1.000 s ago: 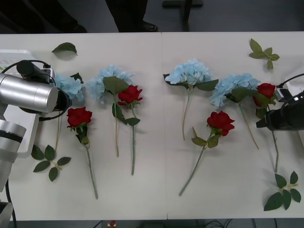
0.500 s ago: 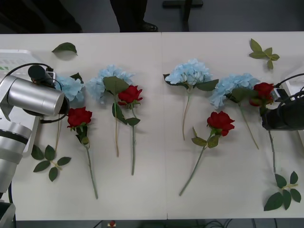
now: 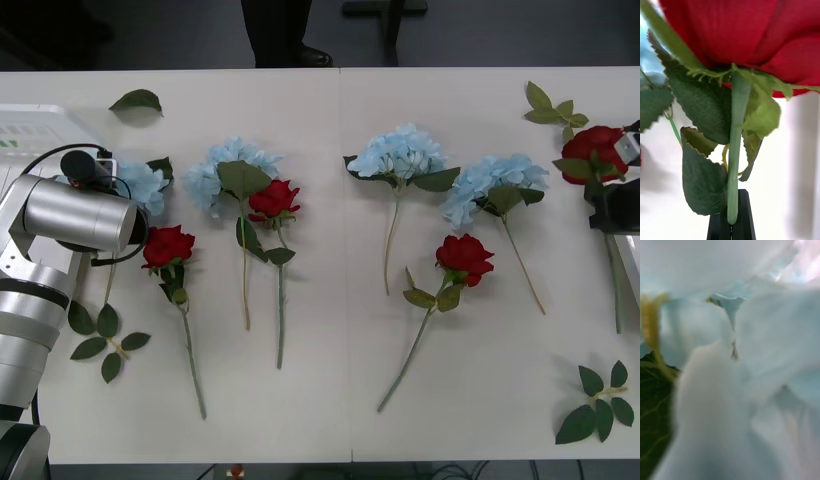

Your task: Place the red flowers into the right box and the blue flowers into the left box. If a person shows an open palm, hand one flower to the person first, then continue sorting.

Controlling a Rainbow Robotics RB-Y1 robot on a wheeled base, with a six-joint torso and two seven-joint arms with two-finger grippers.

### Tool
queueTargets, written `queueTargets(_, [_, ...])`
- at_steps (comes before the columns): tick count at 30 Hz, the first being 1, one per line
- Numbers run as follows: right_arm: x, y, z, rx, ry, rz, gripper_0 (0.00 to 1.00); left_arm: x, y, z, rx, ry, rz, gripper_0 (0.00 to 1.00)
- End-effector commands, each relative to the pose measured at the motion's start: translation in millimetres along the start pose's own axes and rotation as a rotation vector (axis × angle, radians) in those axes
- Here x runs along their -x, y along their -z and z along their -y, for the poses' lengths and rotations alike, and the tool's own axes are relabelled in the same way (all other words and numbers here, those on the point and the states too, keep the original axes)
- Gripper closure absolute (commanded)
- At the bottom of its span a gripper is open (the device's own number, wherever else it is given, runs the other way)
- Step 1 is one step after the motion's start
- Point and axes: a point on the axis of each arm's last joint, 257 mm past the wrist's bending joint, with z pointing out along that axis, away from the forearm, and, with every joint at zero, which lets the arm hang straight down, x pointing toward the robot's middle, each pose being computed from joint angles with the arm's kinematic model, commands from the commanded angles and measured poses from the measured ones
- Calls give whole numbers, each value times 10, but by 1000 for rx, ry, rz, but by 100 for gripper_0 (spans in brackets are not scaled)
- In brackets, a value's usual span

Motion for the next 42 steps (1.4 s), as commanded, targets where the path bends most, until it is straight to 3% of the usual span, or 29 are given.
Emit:
queueTargets(1, [212,389,200,-98,89,35,100,284,141,-45,-34,10,46,100])
queueTargets(12, [372,1064,1286,-538,39,68,100,832,1233,-140,-96,63,-4,100])
queueTargets(19, [303,1022,1665,-616,-30,68,100,1154,1790,-675,-74,28,9,100])
queueTargets(27, [302,764,1941,-593,-97,79,100,1195,1817,-1581,-67,-47,8,100])
queueTargets(35, [283,665,2071,-601,-102,95,100,1009,1490,-2179,-58,-140,47,100])
queueTargets(37, [295,663,2059,-599,-100,97,92,938,1393,-2272,-59,-162,57,100])
queueTargets(38, [298,669,2062,-599,-100,98,83,905,1350,-2306,-59,-171,59,100])
queueTargets(40, [305,659,2047,-592,-100,101,24,821,1233,-2353,-67,-180,69,100])
queueTargets(42, [317,644,2017,-579,-99,104,0,720,1100,-2385,-72,-182,75,100])
